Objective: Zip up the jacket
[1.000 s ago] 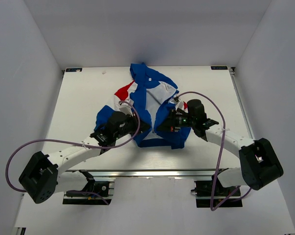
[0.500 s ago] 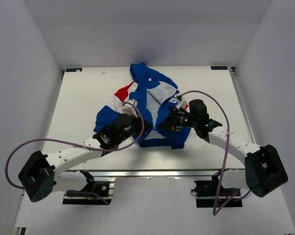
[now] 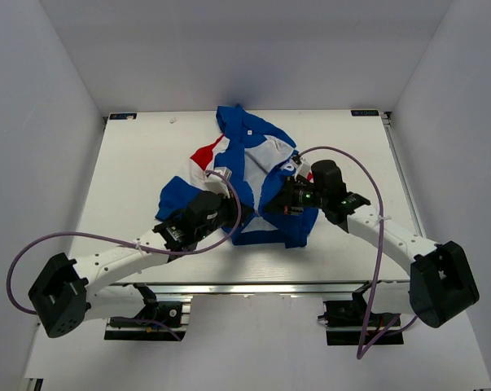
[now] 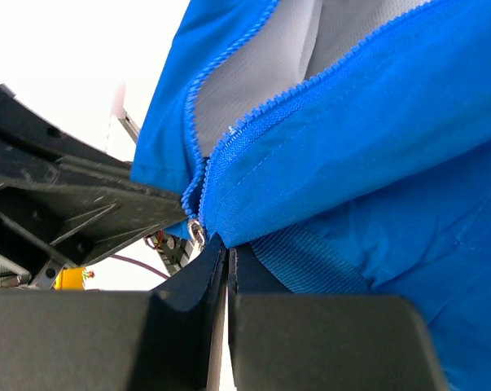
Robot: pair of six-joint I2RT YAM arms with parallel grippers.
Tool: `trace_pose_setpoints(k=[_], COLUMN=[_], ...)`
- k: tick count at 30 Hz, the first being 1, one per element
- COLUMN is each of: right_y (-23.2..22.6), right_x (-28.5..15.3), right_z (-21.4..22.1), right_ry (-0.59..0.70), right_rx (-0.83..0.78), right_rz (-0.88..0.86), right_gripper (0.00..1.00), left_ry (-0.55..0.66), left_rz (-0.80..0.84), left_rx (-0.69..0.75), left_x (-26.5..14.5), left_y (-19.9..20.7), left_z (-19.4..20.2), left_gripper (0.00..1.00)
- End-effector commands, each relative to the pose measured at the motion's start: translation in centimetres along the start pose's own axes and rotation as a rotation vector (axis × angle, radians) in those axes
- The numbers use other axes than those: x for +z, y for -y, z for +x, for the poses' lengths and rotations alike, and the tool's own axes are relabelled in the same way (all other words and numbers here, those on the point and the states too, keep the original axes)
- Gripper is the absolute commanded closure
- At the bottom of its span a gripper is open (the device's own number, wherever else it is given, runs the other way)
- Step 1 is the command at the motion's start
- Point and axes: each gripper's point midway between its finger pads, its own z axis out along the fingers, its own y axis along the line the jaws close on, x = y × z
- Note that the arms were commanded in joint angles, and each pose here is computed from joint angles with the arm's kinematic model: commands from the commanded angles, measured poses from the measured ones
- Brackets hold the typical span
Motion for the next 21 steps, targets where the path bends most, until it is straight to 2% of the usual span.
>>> trace_pose_setpoints(k=[1,8,12,16,21], right_y=[-0.3,-0.6,-1.0,-1.2,-0.2], right_x=[-0.1,-0.3,-0.6,-0.6,-0.3], right_z=[-2.7,-0.6,0.4,0.1,0.4], right_ry=[0.064,-0.016,-0.032,-0.008,-0.014], right_rx=[-0.031,-0.108,-0.151,-0.167,-0.133], right_rz=[0.043,-0.016,-0.041,-0.042,-0.004], right_gripper=[1.00,1.00,1.00,1.00,1.00], left_ry=[0.001,0.004,0.003,0.000,0.011], left_rz=[0.036,-0.008,-0.009,-0.008,-0.002], left_rx=[0.043,0.038,0.034,0.027,0.013], left_x=[-1.2,-0.6,0.0,0.3,-0.1], left_y=[1.2,0.9,1.2,1.5,1.7], left_z=[-0.4,-0.8,-1.0,-1.2,-1.5], left_gripper=[1.00,1.00,0.96,0.85,0.80])
